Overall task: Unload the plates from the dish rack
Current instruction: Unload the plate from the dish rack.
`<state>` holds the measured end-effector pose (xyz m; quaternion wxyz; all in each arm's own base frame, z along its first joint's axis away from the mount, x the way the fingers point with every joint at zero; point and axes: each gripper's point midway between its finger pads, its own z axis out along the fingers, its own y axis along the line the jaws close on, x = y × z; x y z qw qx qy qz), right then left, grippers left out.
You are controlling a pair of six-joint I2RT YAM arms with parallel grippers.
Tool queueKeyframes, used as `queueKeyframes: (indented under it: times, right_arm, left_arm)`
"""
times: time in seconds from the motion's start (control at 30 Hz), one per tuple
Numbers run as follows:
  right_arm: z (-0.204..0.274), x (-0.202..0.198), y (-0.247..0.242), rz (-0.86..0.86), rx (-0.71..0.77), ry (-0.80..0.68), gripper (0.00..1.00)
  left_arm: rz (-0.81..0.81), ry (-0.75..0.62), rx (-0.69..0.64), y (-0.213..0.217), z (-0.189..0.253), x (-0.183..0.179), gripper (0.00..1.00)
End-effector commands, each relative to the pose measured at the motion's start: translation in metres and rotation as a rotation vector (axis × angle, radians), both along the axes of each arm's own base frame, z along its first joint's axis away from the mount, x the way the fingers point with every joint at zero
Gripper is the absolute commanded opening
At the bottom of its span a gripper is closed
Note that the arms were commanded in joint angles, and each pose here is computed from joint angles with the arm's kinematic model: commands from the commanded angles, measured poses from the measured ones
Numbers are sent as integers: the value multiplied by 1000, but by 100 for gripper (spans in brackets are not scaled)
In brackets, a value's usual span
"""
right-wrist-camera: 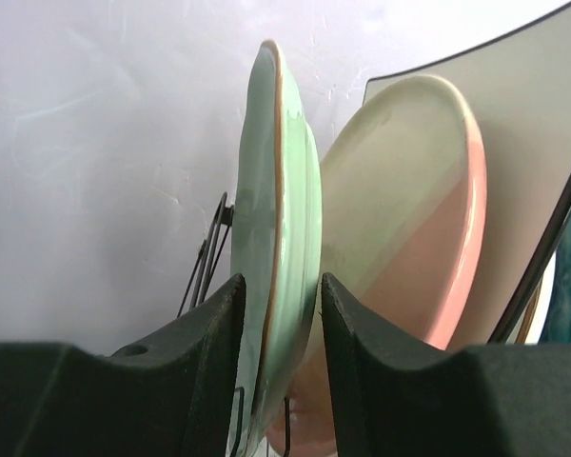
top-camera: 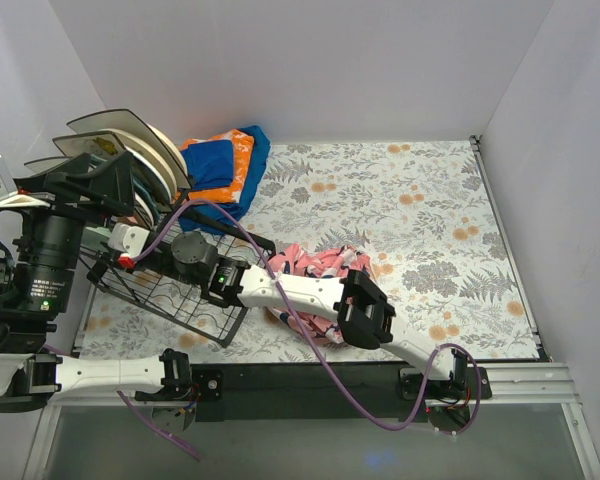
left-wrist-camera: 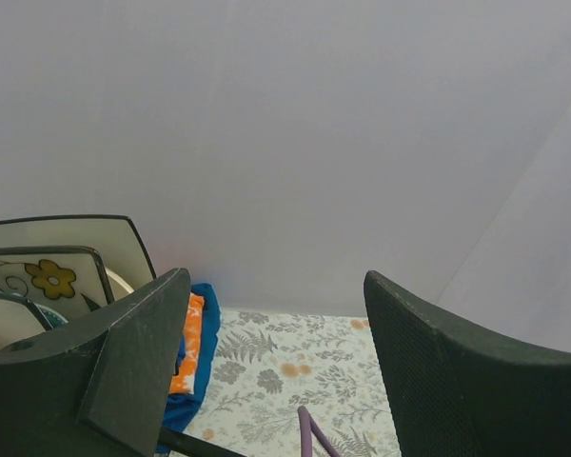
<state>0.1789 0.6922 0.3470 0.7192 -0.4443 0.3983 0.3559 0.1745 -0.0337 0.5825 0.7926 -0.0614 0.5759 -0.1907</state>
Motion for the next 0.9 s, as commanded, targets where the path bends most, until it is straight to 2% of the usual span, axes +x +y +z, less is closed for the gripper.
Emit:
queueKeyframes:
  times: [0.0, 0.23, 0.3, 0.33, 0.4, 0.43, 0.5, 0.87]
  right_arm:
    - [16, 15, 0, -18, 58, 4, 45]
    - [12, 31, 0, -105, 61, -30, 44]
    - [12, 32, 1, -111, 63, -33, 41]
    - [13, 32, 0, -114, 64, -34, 31]
    - [14, 32, 0, -116, 65, -40, 22]
    - [14, 33, 0, -117, 64, -41, 12]
    - [18, 32, -1, -117, 67, -48, 1]
    - [56, 2, -8, -63, 133, -171, 1]
  left_arm:
    - [-1, -5, 21, -3, -2, 0, 72]
    - [-2, -5, 25, -4, -4, 1, 72]
    - [-3, -8, 21, -2, -3, 0, 72]
    - [-4, -8, 24, -3, -4, 0, 72]
    - [-2, -6, 22, -2, -4, 0, 72]
    - [-2, -6, 22, -2, -5, 0, 72]
    - [-2, -6, 19, -1, -4, 0, 72]
    - [2, -5, 14, 1, -2, 0, 72]
